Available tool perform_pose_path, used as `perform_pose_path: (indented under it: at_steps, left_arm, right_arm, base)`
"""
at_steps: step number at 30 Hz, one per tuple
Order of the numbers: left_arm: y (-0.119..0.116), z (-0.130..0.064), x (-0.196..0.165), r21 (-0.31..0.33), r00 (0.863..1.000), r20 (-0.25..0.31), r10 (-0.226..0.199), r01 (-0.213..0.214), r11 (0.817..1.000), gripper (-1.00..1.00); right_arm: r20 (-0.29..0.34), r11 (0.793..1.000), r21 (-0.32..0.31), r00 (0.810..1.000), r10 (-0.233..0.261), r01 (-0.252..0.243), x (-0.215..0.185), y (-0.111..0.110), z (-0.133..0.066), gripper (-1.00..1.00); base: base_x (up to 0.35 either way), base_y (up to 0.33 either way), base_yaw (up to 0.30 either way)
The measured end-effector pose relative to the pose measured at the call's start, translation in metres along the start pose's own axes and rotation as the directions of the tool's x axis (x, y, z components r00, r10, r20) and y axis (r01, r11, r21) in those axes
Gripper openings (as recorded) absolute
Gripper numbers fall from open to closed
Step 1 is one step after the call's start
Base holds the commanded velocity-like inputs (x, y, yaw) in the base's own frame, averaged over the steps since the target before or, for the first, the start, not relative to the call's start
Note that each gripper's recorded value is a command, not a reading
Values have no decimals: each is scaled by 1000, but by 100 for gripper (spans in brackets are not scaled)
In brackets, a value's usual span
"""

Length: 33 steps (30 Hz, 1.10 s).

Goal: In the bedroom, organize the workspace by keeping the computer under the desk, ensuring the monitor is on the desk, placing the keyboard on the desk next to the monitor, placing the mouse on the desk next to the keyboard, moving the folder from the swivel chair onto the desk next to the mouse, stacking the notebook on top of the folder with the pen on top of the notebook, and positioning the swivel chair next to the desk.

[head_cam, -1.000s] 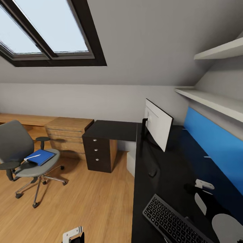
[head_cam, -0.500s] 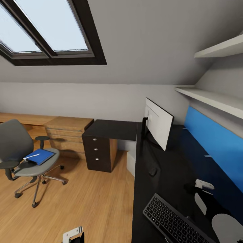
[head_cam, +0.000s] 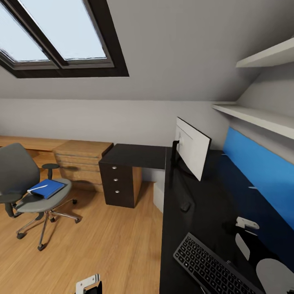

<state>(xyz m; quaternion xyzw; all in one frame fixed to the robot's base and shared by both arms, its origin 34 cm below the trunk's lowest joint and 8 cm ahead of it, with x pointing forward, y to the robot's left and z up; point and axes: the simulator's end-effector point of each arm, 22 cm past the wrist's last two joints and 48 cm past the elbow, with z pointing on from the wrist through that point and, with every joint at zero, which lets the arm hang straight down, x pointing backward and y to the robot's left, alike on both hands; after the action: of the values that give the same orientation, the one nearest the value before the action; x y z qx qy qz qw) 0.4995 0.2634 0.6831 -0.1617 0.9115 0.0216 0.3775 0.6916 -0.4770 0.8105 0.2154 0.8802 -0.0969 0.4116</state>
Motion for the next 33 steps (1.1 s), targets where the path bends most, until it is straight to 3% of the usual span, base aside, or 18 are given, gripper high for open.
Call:
perform_pose_path:
  at_steps: [33]
  left_arm:
    - [2,35,25,0,1000,7,-1,1,1000,100]
  right_arm:
    - [-5,1000,12,1000,-8,8,33,-1,31,100]
  base:
    - [0,0,0]
